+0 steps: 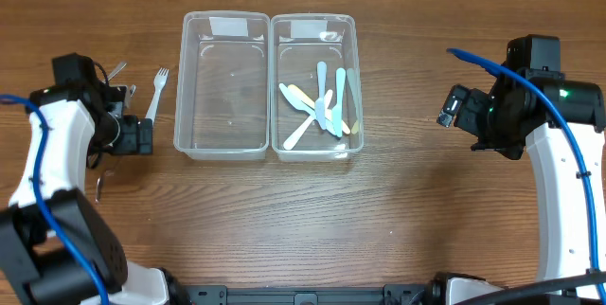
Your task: Pack container
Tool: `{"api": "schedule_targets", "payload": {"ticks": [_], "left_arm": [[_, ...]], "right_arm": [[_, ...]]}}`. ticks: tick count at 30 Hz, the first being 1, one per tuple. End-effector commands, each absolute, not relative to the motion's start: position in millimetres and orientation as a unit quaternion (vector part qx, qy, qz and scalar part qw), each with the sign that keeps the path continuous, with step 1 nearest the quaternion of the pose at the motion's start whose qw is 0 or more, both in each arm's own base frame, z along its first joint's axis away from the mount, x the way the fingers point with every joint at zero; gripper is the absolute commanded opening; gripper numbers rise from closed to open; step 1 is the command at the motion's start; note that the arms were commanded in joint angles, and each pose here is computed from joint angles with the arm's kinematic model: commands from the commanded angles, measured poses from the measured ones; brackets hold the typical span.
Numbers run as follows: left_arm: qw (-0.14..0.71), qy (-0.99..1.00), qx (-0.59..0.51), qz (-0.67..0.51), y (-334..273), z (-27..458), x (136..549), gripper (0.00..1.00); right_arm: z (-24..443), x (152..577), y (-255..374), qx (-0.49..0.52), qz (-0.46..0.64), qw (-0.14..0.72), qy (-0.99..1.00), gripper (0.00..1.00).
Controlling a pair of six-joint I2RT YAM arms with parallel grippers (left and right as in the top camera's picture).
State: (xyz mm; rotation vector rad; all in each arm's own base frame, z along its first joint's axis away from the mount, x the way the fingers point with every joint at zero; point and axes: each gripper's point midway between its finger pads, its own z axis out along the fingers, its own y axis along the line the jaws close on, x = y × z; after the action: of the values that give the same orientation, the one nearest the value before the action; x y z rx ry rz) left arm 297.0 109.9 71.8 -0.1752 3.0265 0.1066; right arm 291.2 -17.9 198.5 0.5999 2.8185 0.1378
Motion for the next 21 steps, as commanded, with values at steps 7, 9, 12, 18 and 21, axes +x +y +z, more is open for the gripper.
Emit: {"api": "schedule_targets", "payload": {"ticks": [7, 9, 12, 18, 21], "left_arm": [[0.038, 0.998, 0.047, 0.015, 106.5, 49.0, 307.1, 0.98], [0.035, 0.998, 0.06, 0.014, 106.6, 45.4, 307.3, 0.98], [0.024, 0.997, 0.076, 0.01, 106.1, 38.4, 305.9, 0.98], [-0.006, 0.996, 0.089, -0.003, 104.6, 18.8, 300.2, 0.98], [-0.016, 0.996, 0.09, -0.007, 105.1, 11.4, 298.3, 0.98]], "right_arm": [[201.4, 292.0, -16.9, 0.206, 0.05, 0.136, 0.968, 1.0], [201.4, 291.9, -16.8, 0.206, 0.05, 0.136, 0.968, 1.0], [201.4, 291.9, -16.9, 0.206, 0.049, 0.136, 0.968, 1.0], [201.4, 291.9, -17.0, 0.206, 0.049, 0.136, 0.968, 1.0], [201.4, 291.9, -17.0, 0.206, 0.049, 0.136, 0.968, 1.0]]}}
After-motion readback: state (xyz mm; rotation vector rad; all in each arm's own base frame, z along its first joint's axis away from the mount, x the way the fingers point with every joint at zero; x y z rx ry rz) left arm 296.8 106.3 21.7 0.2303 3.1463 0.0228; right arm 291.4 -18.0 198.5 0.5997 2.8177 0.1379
